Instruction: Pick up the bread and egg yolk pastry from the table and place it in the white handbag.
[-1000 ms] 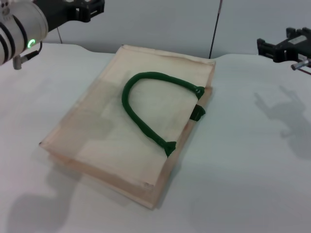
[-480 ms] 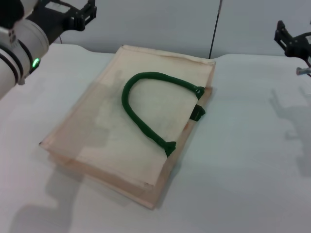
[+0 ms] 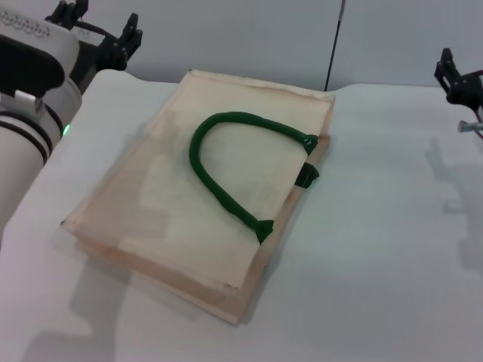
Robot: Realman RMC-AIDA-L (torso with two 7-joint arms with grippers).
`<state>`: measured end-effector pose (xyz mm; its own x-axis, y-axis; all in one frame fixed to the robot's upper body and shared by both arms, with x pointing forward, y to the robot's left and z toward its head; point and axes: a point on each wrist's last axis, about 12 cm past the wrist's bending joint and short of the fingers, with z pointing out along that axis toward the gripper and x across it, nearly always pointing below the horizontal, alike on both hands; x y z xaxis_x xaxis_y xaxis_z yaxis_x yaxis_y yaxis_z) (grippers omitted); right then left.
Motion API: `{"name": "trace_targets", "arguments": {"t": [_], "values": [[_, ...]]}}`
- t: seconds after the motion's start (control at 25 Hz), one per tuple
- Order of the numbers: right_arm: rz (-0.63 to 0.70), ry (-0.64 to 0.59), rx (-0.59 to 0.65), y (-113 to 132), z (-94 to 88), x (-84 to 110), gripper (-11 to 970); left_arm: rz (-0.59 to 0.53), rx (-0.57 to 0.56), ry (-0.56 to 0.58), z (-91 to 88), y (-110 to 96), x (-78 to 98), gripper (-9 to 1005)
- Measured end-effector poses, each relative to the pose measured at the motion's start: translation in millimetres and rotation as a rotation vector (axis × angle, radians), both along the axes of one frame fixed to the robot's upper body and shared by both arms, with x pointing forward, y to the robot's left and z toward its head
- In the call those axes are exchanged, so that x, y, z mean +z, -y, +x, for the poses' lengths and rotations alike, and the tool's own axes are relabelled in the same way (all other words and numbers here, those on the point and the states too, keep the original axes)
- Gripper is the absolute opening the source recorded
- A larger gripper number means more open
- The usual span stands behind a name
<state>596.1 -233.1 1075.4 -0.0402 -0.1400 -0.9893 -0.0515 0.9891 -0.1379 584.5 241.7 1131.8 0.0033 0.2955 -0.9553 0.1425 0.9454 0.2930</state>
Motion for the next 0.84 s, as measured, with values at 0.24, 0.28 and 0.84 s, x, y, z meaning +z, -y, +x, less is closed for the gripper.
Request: {"name": "trace_targets", "arguments": {"t": [0.24,0.28,0.84], "values": [[-0.033,0.018,0.02,-5.2,-11.0,-8.3,802,0.008,0.024,-0.009,-2.0,-2.6,-14.6,741],[-0.038,0.027,0.016,-4.0,-12.7,-9.4,802,0.003,0.023,-0.013,-2.0,-1.5,-16.3,741],[0.038,0.145,0.018,5.7,-36.5,-20.3,796,-0.029,0.039,-0.034,-2.9,-2.7,-23.2,741]]}}
